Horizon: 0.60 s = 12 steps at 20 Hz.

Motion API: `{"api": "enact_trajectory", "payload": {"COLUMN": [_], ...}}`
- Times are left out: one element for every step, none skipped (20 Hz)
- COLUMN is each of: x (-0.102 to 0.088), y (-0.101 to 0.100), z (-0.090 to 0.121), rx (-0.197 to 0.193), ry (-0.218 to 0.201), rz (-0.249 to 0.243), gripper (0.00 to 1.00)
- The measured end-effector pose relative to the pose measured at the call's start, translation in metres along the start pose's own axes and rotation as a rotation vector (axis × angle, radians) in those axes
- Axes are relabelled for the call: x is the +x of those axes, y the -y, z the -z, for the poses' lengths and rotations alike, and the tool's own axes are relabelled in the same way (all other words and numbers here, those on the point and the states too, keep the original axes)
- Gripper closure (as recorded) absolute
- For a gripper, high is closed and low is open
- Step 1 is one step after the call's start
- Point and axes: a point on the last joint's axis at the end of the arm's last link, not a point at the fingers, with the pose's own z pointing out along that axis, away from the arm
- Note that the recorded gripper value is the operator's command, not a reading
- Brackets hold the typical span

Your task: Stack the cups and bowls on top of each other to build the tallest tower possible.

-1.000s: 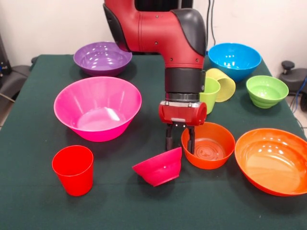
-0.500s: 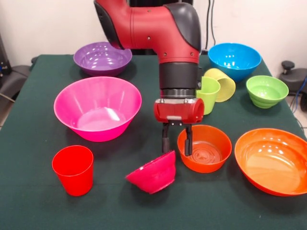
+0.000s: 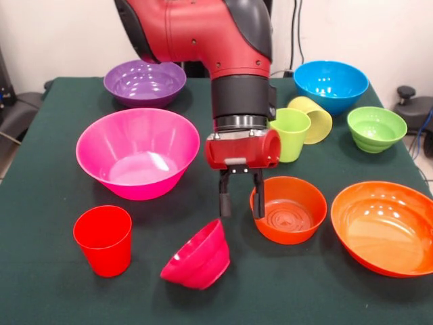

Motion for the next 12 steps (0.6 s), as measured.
{"api": "enact_trajectory", "payload": {"x": [-0.0027, -0.0043, -0.006, -0.0075, -0.008, -0.008, -0.0081, -0.0082, -0.0084, -0.0094, -0.01, -0.0108], "y": [0.0009, 0.0017, 0.0025, 0.0026, 0.0026, 0.0024, 0.0022, 0.002, 0.0018, 0.0011, 0.0007, 0.0002], "z": [-0.0001, -0.0003, -0.0006, -0.0015, -0.0021, -0.0028, -0.0035, -0.0038, -0.004, -0.0044, -0.0046, -0.0047], "rx": [-0.004, -0.008, -0.012, -0.019, -0.023, -0.026, -0.029, -0.031, -0.032, -0.035, -0.037, -0.039], "ry": [0.003, 0.004, 0.005, 0.005, 0.004, 0.003, 0.002, 0.002, 0.002, 0.002, 0.003, 0.003], "rz": [-0.004, -0.008, -0.014, -0.022, -0.028, -0.033, -0.039, -0.043, -0.044, -0.049, -0.052, -0.055], "gripper": [0.0, 0.0, 0.0, 0.0, 0.0, 0.0, 0.0, 0.0, 0.0, 0.0, 0.0, 0.0]}}
